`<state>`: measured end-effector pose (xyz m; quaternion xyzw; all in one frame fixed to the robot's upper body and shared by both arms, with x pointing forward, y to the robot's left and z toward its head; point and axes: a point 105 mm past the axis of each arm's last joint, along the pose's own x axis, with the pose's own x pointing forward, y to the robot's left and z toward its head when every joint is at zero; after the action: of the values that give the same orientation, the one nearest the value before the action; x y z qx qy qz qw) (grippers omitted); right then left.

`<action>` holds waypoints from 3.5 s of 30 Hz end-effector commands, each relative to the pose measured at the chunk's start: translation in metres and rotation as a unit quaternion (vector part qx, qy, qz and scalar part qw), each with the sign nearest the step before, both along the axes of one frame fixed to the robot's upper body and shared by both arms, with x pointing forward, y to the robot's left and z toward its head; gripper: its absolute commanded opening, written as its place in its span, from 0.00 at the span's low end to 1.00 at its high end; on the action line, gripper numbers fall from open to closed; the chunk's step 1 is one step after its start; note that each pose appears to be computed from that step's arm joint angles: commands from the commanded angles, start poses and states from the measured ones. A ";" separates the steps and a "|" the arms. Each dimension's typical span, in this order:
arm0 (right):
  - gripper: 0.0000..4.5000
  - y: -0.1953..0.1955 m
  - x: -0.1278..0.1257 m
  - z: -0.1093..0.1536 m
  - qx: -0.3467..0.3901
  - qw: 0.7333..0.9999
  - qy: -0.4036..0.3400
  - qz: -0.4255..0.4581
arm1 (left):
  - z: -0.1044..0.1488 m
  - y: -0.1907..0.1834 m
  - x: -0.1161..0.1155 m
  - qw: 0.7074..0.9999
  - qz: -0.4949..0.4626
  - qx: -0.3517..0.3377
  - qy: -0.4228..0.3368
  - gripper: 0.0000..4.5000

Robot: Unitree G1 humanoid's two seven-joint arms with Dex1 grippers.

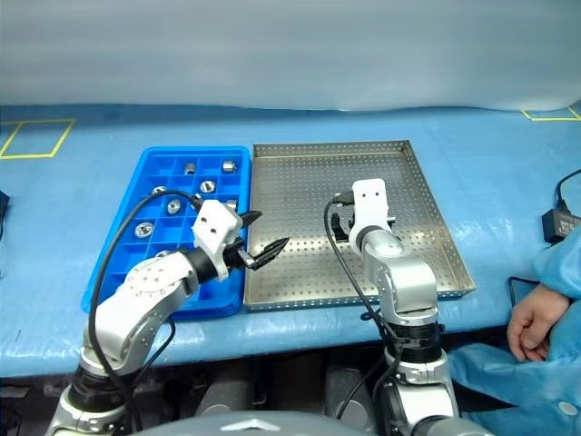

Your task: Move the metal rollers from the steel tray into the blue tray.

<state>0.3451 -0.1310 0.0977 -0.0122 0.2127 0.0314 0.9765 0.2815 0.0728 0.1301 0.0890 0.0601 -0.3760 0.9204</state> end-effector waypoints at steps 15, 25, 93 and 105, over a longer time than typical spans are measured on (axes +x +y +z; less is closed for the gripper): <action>0.98 0.009 0.006 -0.007 0.108 0.989 0.016 -0.095 | 0.013 0.002 -0.003 0.999 0.023 0.017 -0.026 0.90; 0.89 0.015 0.001 -0.024 0.140 0.983 0.055 -0.109 | 0.011 0.006 -0.002 0.999 0.035 0.021 -0.023 0.91; 0.65 0.218 0.018 0.043 0.094 0.893 -0.079 0.433 | 0.005 0.093 -0.043 0.953 0.303 -0.025 0.002 0.91; 0.65 0.126 0.013 0.071 0.071 0.931 -0.136 0.330 | 0.005 0.062 -0.019 0.975 0.220 -0.039 0.009 0.91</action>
<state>0.3639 0.0004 0.1474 -0.0191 0.0913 0.3686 0.9249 0.2597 0.1418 0.1283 0.0345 0.0894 -0.1475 0.9844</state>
